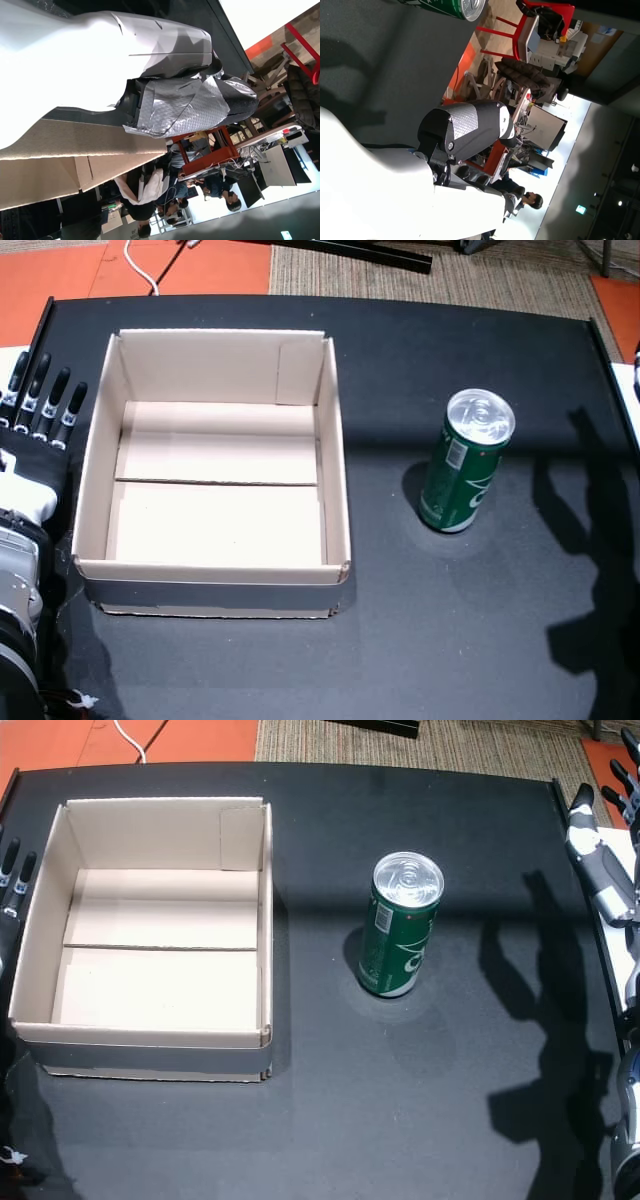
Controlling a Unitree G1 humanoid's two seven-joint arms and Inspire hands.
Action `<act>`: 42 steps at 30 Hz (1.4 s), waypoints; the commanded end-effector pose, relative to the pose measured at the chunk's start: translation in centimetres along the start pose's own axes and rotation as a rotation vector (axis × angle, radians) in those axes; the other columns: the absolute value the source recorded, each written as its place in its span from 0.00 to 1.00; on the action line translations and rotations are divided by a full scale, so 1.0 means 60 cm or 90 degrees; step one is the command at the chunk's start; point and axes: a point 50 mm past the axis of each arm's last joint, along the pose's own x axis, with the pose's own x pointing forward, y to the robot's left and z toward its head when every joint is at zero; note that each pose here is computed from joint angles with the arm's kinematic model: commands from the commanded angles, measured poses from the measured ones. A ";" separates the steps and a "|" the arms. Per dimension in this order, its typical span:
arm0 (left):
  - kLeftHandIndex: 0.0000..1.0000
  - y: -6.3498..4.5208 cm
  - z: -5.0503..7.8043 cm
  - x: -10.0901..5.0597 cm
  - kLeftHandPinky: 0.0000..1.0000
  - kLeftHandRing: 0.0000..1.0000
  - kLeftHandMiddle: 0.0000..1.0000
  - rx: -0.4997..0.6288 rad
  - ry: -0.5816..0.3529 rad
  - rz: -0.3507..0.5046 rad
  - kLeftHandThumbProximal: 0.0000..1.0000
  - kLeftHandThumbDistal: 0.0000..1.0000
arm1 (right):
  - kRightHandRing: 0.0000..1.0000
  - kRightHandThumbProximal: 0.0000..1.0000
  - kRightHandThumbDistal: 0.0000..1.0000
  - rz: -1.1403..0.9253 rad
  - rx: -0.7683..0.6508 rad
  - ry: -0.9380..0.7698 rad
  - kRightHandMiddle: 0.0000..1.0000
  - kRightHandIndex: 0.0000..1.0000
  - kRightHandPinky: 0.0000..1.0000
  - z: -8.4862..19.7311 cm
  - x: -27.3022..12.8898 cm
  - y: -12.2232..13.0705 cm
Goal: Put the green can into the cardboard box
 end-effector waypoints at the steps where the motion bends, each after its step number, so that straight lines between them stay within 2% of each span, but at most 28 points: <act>1: 0.43 0.006 0.002 -0.002 0.71 0.60 0.47 0.009 0.004 0.002 0.98 0.00 | 1.00 0.24 0.40 -0.005 0.000 0.000 0.95 0.86 1.00 0.000 0.000 0.001; 3: 0.46 0.006 0.002 -0.002 0.72 0.64 0.50 0.009 0.005 0.004 0.99 0.00 | 1.00 0.25 0.43 -0.007 -0.003 0.002 0.95 0.85 1.00 0.000 0.001 0.000; 5: 0.45 0.006 0.002 -0.001 0.70 0.64 0.49 0.008 0.005 0.007 0.99 0.00 | 1.00 0.25 0.43 -0.007 -0.003 0.002 0.95 0.85 1.00 0.000 0.001 0.001; 7: 0.45 0.005 0.002 -0.001 0.71 0.63 0.49 0.009 0.004 0.006 0.98 0.00 | 1.00 0.21 0.39 -0.006 -0.001 0.003 0.95 0.85 1.00 0.000 0.001 0.001; 9: 0.46 0.005 0.002 -0.001 0.73 0.63 0.49 0.009 0.003 0.004 0.99 0.00 | 1.00 0.22 0.41 -0.005 0.001 0.003 0.95 0.85 1.00 0.000 0.001 0.001; 11: 0.46 0.005 0.002 -0.001 0.73 0.63 0.49 0.010 0.003 0.004 0.99 0.00 | 1.00 0.25 0.44 -0.004 0.002 0.003 0.95 0.85 1.00 0.000 0.001 0.002; 14: 0.45 0.005 0.002 -0.001 0.73 0.64 0.49 0.011 0.005 0.006 0.99 0.00 | 1.00 0.38 0.52 0.007 0.000 0.002 0.95 0.85 1.00 0.000 0.002 0.006; 16: 0.45 0.005 0.002 -0.001 0.72 0.63 0.48 0.014 0.004 0.005 0.99 0.00 | 1.00 0.40 0.56 0.023 -0.003 0.002 0.95 0.85 1.00 0.000 0.003 0.012; 19: 0.45 0.004 0.002 -0.001 0.71 0.62 0.48 0.007 0.003 0.005 0.99 0.00 | 1.00 0.35 0.56 0.045 0.003 0.007 0.95 0.85 1.00 0.000 0.004 0.027; 21: 0.45 0.005 0.002 -0.001 0.71 0.61 0.47 0.002 0.004 0.008 0.99 0.00 | 1.00 0.35 0.52 0.065 0.009 0.010 0.96 0.86 1.00 -0.001 0.004 0.036; 23: 0.44 0.004 0.001 -0.001 0.71 0.61 0.47 0.007 0.005 0.009 0.99 0.00 | 1.00 0.44 0.60 0.121 0.014 0.013 0.98 0.90 1.00 0.000 0.005 0.051; 24: 0.45 0.004 0.002 -0.001 0.73 0.62 0.48 0.009 0.006 0.006 1.00 0.00 | 1.00 0.46 0.67 0.155 0.013 0.012 0.98 0.90 1.00 0.001 0.005 0.058; 26: 0.45 0.004 0.002 -0.001 0.72 0.61 0.48 0.008 0.006 0.004 1.00 0.00 | 1.00 0.44 0.76 0.229 0.011 0.004 0.99 0.91 1.00 0.005 0.004 0.072; 28: 0.46 0.004 0.002 -0.001 0.71 0.61 0.48 0.007 0.005 0.004 0.99 0.00 | 1.00 0.41 0.77 0.273 0.015 -0.002 0.99 0.93 1.00 0.007 0.004 0.080; 30: 0.46 0.004 0.002 -0.001 0.72 0.62 0.48 0.005 0.005 0.003 0.99 0.00 | 1.00 0.44 0.77 0.306 0.012 -0.007 0.99 0.93 1.00 0.009 0.002 0.086; 33: 0.45 0.004 0.001 -0.001 0.70 0.60 0.47 0.005 0.005 0.003 0.99 0.00 | 1.00 0.49 0.94 0.341 0.013 -0.001 0.99 0.95 1.00 0.010 0.003 0.094; 34: 0.46 0.004 0.001 -0.001 0.71 0.60 0.47 0.004 0.004 0.004 0.98 0.00 | 1.00 0.49 0.97 0.350 0.015 0.001 0.99 0.95 1.00 0.010 0.003 0.097; 36: 0.45 0.004 0.001 -0.001 0.71 0.60 0.47 0.005 0.005 0.005 0.98 0.00 | 1.00 0.50 1.00 0.360 0.018 0.008 1.00 0.96 1.00 0.009 0.004 0.101; 42: 0.45 0.004 0.002 -0.001 0.72 0.60 0.47 0.012 0.005 0.005 0.98 0.01 | 1.00 0.52 0.96 0.374 0.021 0.026 1.00 0.97 1.00 0.005 0.003 0.108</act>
